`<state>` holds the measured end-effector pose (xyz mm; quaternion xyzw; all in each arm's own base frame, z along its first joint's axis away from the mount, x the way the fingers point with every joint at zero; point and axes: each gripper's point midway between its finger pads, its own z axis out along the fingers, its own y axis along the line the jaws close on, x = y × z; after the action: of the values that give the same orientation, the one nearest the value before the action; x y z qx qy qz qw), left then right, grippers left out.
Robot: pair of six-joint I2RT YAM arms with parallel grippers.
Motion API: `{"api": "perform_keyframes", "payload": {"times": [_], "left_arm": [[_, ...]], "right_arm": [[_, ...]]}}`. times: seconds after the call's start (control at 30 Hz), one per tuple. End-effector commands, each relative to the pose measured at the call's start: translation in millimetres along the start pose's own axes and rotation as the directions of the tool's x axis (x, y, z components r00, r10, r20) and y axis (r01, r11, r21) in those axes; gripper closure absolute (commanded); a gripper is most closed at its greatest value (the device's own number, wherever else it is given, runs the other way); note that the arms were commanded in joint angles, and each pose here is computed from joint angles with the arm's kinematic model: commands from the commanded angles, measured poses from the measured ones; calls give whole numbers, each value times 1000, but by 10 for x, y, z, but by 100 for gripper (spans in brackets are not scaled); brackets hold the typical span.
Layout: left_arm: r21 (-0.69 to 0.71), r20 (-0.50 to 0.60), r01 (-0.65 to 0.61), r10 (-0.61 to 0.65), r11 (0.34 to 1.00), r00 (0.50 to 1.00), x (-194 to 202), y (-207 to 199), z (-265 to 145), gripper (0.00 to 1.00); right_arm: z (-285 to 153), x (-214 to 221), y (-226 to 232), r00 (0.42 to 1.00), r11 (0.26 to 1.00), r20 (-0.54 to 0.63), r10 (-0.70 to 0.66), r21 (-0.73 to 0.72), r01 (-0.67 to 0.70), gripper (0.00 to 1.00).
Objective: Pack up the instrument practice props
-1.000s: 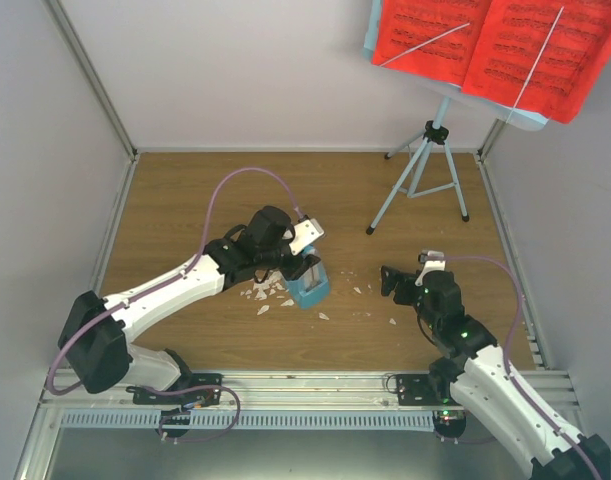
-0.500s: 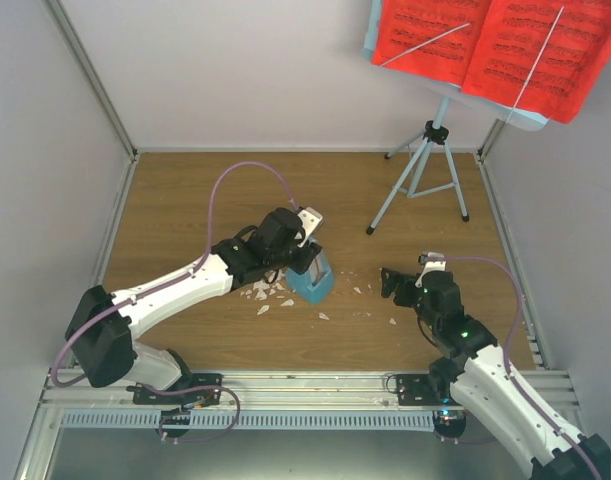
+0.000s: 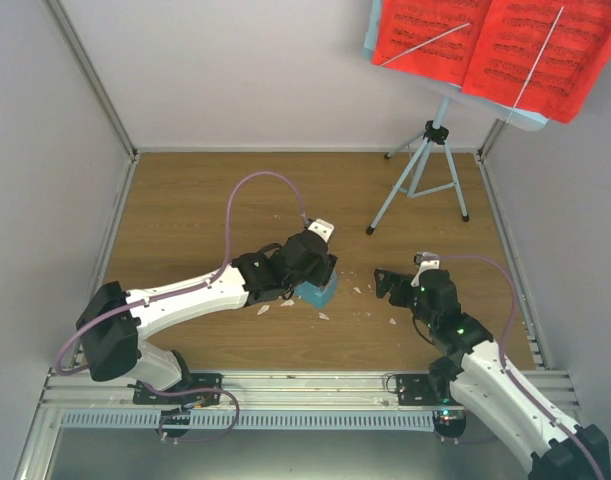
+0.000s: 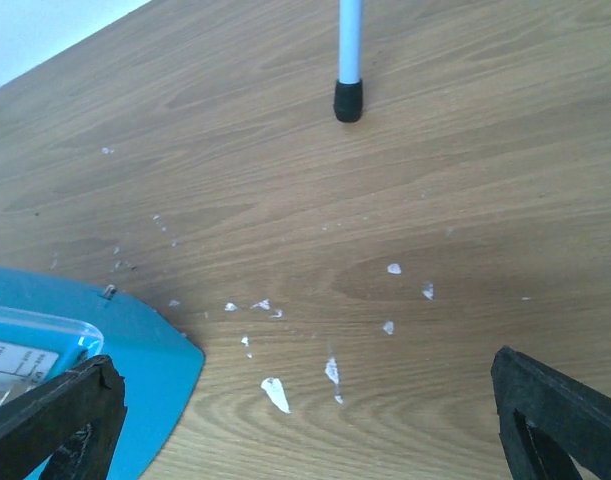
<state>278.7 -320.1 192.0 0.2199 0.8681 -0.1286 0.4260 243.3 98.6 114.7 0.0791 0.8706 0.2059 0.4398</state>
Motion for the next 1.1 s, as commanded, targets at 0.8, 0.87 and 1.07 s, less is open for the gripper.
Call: {"api": "perform_keyframes", "payload": {"times": [0.8,0.87,1.07], "left_arm": [[136,473,-146,66,980,879,-1104,522,-1124,3],[110,494,-127,57,986,868,-1086,650,-1134,3],[34,466,-180,144,983,873,-924,787,-1001,2]], "right_arm": [[352,998,1186,929,915,-108,-355,-242,322,0],[399,1021,1204,929,919,-119,-351,-235,317,0],[492,1024,1062,944,945,-117,-308,-153,290,0]]}}
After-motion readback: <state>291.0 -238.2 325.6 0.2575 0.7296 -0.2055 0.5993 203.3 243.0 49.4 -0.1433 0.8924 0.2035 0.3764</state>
